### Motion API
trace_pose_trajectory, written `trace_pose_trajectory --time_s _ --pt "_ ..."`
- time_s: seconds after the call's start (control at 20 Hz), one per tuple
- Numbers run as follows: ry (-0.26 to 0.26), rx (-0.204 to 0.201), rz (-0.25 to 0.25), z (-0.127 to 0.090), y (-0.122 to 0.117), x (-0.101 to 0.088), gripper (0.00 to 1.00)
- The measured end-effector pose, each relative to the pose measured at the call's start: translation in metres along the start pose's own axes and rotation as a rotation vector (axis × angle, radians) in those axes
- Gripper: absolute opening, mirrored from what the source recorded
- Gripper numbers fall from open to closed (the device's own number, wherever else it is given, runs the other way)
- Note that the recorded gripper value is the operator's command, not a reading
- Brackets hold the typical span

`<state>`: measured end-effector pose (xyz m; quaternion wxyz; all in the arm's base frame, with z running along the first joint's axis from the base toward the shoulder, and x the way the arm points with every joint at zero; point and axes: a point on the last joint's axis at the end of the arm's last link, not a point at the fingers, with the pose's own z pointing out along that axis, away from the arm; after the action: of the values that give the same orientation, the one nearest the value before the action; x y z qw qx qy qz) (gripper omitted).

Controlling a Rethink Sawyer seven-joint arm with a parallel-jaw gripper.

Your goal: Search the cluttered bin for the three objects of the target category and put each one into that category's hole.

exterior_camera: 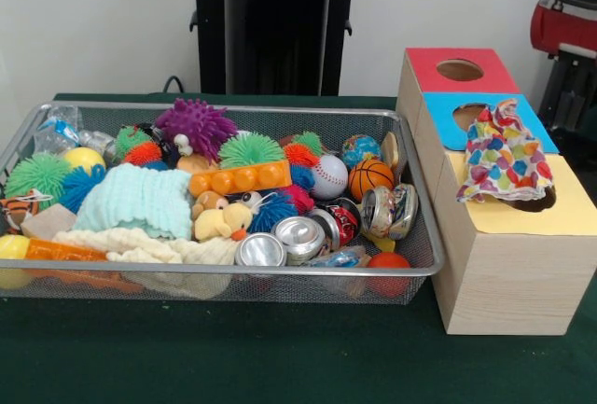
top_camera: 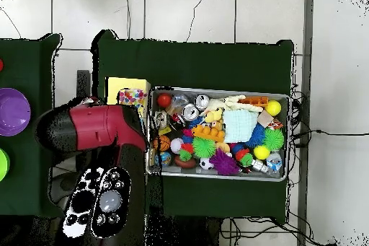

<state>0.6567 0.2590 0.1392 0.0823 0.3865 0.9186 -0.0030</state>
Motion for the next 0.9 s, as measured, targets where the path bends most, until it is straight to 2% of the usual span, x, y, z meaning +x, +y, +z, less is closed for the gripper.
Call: trace_pose_trajectory --time_s 0.4,0.45,0.7,0.9 --pt "0.005 -0.004 0.017 -0.03 -0.007 -0.005 0.0" --pt "0.01 -0.001 0.022 -0.045 -0.01 -0.007 0.0" --pt "-0.006 -0.02 0.036 -0.079 -0.013 -0.018 0.0" --pt "-0.016 -0.033 0.042 -0.09 -0.014 -0.023 0.0"
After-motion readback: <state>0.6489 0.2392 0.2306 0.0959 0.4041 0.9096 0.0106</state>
